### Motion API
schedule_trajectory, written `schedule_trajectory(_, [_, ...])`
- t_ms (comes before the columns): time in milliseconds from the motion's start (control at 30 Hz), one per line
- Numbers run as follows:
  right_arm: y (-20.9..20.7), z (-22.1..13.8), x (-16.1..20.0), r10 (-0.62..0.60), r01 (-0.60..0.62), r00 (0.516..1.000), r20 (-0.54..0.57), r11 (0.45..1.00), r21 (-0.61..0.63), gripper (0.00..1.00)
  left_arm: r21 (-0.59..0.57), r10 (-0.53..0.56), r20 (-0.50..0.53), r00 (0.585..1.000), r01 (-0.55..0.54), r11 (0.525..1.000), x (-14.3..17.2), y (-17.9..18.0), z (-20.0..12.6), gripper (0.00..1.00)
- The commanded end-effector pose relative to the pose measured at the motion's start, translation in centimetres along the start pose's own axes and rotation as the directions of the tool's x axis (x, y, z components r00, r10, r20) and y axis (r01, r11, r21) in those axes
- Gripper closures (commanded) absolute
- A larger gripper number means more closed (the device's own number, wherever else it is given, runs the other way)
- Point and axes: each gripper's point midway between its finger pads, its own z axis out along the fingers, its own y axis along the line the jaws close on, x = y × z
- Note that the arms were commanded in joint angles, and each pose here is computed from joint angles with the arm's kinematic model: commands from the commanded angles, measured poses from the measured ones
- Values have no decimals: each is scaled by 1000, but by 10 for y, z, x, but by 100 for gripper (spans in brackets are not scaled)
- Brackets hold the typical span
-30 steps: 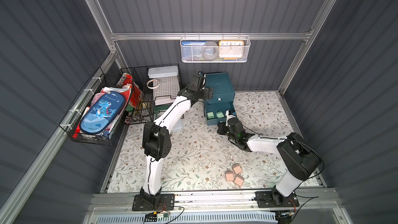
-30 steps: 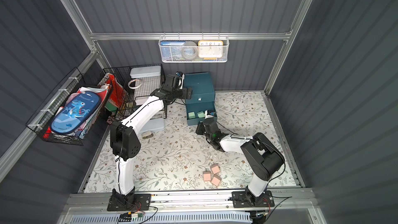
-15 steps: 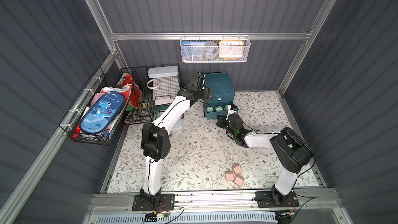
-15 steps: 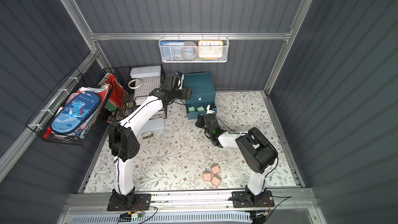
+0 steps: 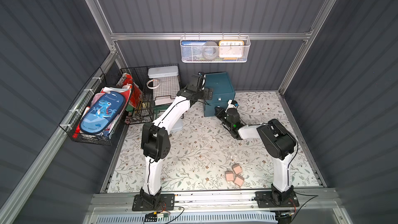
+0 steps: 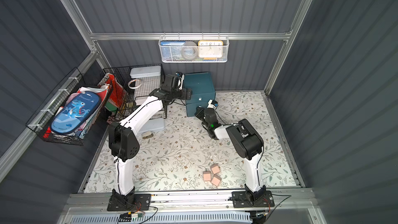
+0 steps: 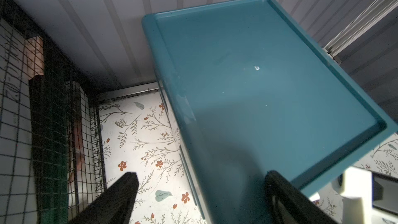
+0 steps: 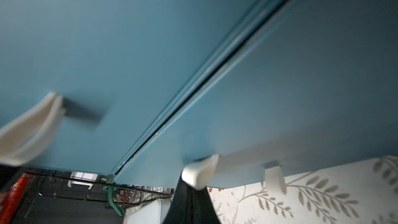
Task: Place the plugs into the drawer by color
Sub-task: Close the drawer in the storage box.
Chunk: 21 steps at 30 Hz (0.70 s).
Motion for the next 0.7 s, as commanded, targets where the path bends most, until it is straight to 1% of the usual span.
schedule_trajectory(0, [4,8,-20,80,-77,994,69,996,-47,90,16,57,-283,957,-55,998,89,1,18,4])
schedule_trajectory(167, [-4,15,-20,139,-133,988,71,988,-72,87,15,57,-286,956,-55,998,91,1,19,4])
schedule_trajectory(233, [-4,11,-19,156,-150,986,53,984,-92,86,15,57,-290,955,-55,998,92,1,19,4])
schedule_trajectory(333, [-6,-16,-12,195,-192,981,13,975,-116,85,16,53,-287,956,-51,999,90,1,17,4])
schedule_trajectory(400, [-18,-34,-6,213,-213,977,-12,972,-98,81,14,46,-279,959,-44,999,87,1,16,4])
schedule_trajectory(467, [-37,-43,-2,243,-244,970,-18,968,-64,77,19,45,-275,961,-41,999,85,-1,15,4])
schedule_trajectory(533, [-51,-43,-2,285,-286,958,-27,956,-61,74,28,45,-273,961,-39,999,84,-2,17,4])
schedule_trajectory(600, [-64,-37,-2,343,-346,938,-43,936,-71,72,31,44,-274,961,-37,999,84,-3,18,4])
schedule_trajectory(667, [-71,-29,-1,373,-376,927,-53,924,-75,70,26,42,-279,959,-36,999,85,-2,18,4])
